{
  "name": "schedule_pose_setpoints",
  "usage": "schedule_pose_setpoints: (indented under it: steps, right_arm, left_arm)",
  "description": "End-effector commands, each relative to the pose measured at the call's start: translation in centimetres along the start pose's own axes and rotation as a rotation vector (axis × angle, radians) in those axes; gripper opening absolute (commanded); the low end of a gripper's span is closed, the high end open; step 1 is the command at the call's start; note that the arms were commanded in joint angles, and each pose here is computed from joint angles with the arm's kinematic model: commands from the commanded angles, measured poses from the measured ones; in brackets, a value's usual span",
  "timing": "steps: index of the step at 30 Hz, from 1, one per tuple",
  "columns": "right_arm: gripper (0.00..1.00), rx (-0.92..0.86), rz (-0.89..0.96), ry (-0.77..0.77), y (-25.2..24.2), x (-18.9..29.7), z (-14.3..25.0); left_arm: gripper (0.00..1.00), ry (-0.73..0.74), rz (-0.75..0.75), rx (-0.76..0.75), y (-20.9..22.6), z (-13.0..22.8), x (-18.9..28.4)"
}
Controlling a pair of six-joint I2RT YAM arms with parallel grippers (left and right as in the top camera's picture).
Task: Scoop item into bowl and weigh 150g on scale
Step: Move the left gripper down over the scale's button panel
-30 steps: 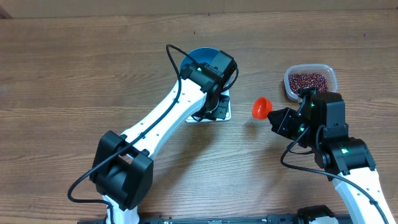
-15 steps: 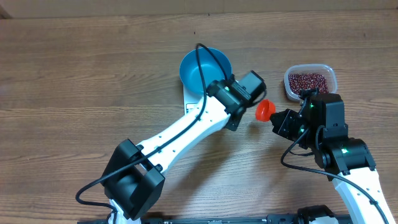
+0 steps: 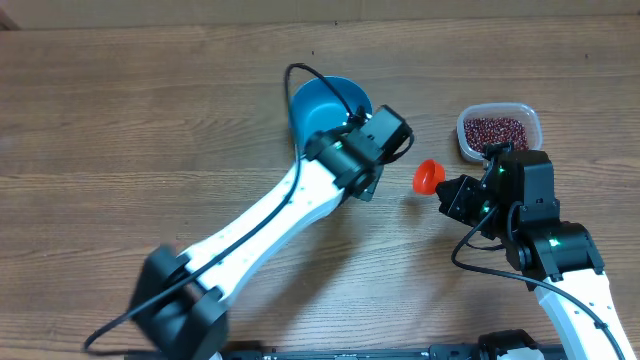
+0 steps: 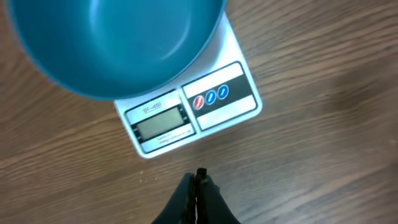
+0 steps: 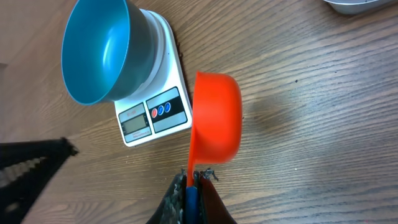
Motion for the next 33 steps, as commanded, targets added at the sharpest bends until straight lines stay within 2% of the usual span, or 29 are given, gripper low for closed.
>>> schedule_pose_setpoints:
  steps: [1, 4, 7, 9, 12, 14, 23, 33]
  right_arm:
    - [0.04, 0.02, -0.018, -0.043, 0.9, 1.0, -0.8]
    - [0.04, 0.02, -0.02, -0.045, 1.0, 1.0, -0.9]
    - [0.04, 0.023, -0.026, -0.052, 1.1, 1.0, -1.0]
    - [0.04, 0.024, -0.029, -0.055, 1.1, 1.0, -1.0]
    - [0.04, 0.024, -0.029, -0.056, 1.1, 1.0, -1.1]
    - [0.04, 0.024, -0.03, -0.055, 1.2, 1.0, -1.0]
    - [0.04, 0.026, -0.033, -0.06, 1.2, 1.0, -1.1]
    - [0.04, 0.026, -0.033, -0.06, 1.2, 0.8, -1.2]
  left_arm:
    - [0.05, -0.095, 0.116, 0.0, 0.8, 1.6, 1.9]
    - [0.04, -0.231, 0.178, 0.01, 0.9, 2.7, 2.3]
    - [0.22, -0.276, 0.183, 0.013, 0.9, 3.3, 2.0]
    - [0.25, -0.271, 0.181, 0.004, 0.8, 3.5, 1.3]
    - [0.21, -0.234, 0.162, -0.013, 0.7, 3.9, -0.1]
    - [0.04, -0.205, 0.152, -0.018, 0.4, 4.1, -1.3]
    - [0.04, -0.147, 0.121, -0.101, -0.6, 4.2, -6.1]
    - [0.04, -0.163, 0.054, -0.107, -0.1, 3.7, -7.0]
Point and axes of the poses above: each gripper's point midway between its finger pads, its own x axis back along the fingers, its own y axis along the line the jaws close on, z = x × y, the point moved 5 cm from there along x, back along the fingers, and after that the axes turned 7 degrees about -x, right-handed, at the moved point
